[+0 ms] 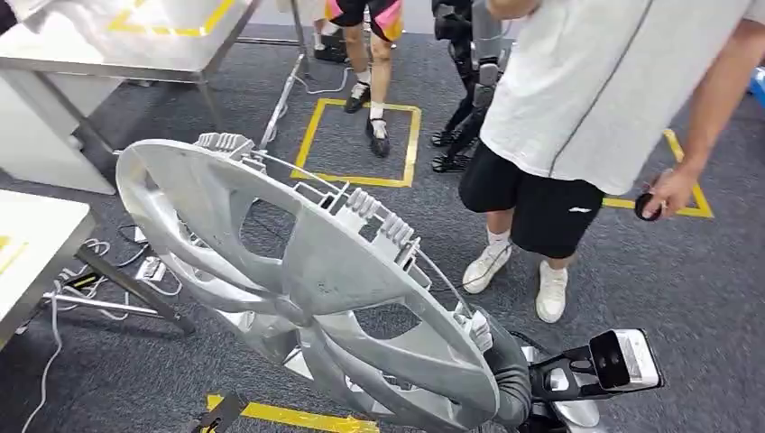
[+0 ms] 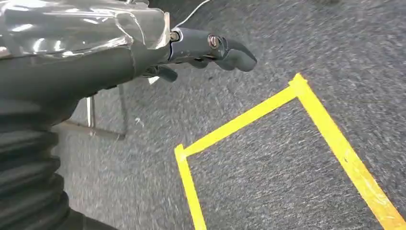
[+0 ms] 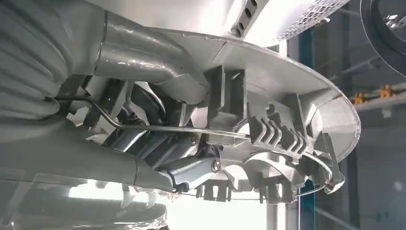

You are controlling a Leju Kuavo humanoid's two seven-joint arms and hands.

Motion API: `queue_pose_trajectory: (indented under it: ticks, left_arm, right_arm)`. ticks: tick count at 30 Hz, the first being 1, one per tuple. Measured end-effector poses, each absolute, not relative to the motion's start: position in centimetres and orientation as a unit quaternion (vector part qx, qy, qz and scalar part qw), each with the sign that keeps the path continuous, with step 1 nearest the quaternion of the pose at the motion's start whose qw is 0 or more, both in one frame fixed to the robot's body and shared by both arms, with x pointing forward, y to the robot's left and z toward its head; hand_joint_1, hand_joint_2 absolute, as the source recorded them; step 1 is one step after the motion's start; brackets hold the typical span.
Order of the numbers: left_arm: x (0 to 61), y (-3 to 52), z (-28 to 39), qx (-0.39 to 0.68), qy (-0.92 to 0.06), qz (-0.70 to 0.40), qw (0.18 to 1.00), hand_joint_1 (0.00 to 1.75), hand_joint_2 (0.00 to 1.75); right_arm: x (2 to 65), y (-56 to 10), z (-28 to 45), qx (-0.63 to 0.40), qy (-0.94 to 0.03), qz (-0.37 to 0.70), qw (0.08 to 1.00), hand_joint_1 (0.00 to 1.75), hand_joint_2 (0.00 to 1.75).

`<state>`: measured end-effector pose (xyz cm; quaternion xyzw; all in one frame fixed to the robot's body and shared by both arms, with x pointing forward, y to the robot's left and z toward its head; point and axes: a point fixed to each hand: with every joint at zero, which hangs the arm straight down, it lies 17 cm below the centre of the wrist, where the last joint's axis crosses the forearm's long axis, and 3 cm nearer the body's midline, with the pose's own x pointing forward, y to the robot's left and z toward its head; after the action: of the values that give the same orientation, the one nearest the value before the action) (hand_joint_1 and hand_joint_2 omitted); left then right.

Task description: Take the parts from the cabinet and place them on the table.

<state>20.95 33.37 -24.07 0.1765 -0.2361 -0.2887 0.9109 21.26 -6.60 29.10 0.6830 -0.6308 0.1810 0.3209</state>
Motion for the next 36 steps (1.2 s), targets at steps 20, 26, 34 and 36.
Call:
queue_pose_trajectory:
  ticks: [20,26,34,36]
  left_arm:
    - [20.36,33.73,-24.25,0.180,-0.232,-0.289,0.911,0.00,1.75]
    - [20.68,33.35,-24.16,0.178,-0.235,-0.287,0.911,0.00,1.75]
    - [20.31,33.01,-24.31,0.175,-0.232,-0.287,0.913,0.00,1.75]
    - [19.94,33.19,-24.42,0.176,-0.229,-0.288,0.913,0.00,1.75]
  right_arm:
    - [21.30,-6.47,29.18,0.683,-0.632,0.180,0.321,1.75,1.75]
    - [21.23,-6.59,29.09,0.682,-0.632,0.180,0.323,1.75,1.75]
    - [21.20,-6.60,28.93,0.681,-0.631,0.182,0.326,1.75,1.75]
    - [21.22,-6.59,28.99,0.681,-0.631,0.181,0.325,1.75,1.75]
